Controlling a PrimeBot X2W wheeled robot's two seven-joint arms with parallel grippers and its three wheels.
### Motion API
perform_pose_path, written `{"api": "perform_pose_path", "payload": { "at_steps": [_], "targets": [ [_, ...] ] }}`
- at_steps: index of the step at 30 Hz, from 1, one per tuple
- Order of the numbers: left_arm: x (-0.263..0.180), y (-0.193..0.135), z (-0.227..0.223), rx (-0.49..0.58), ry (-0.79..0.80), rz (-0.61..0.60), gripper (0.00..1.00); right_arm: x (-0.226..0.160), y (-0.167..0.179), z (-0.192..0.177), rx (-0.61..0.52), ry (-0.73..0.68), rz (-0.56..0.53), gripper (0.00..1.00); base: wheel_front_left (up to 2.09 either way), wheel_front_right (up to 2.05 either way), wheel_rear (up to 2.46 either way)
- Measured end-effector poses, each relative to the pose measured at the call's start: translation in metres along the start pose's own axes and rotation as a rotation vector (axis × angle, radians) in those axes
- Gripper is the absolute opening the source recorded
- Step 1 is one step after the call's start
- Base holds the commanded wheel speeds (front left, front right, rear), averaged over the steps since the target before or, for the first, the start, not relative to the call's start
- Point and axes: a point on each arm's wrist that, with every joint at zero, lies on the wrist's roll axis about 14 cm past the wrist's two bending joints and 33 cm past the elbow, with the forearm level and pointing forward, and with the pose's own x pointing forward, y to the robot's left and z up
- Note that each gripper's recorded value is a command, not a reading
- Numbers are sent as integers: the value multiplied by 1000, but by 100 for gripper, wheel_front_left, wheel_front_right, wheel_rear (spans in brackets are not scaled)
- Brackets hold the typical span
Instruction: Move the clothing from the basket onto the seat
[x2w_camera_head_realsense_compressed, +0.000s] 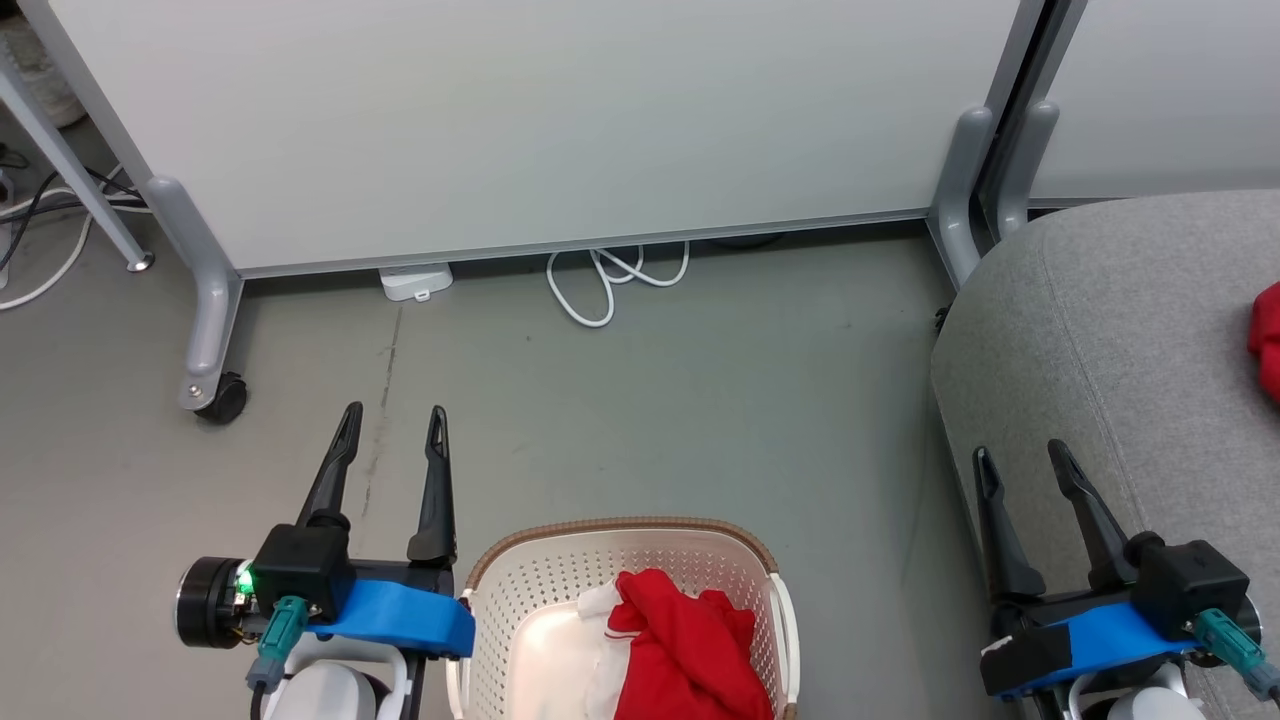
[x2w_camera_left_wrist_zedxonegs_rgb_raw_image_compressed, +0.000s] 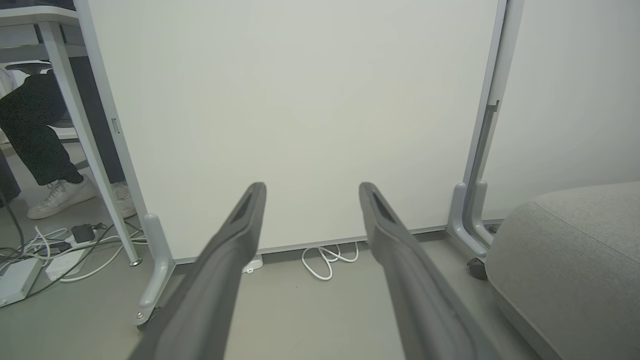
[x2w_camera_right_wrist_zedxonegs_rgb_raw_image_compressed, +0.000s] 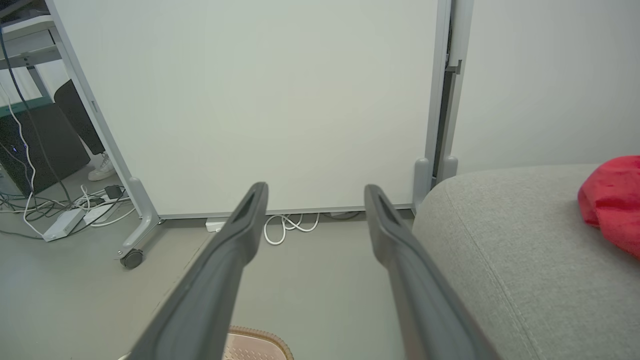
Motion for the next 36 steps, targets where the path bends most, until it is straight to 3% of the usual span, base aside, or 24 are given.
{"api": "perform_pose_path", "payload": {
  "at_steps": [15,25,36],
  "targets": [
    [27,-57,-37,-6,104,-212,100,16,-13,-7,-5,12,-22,100,0,0,0],
    [50,-95,-103,5,277,-365,100,39,-36,-21,-27,33,-60,100,0,0,0],
    [44,-120,-192,25,518,-495,100,56,-59,-53,-45,95,-99,100,0,0,0]
  ]
}}
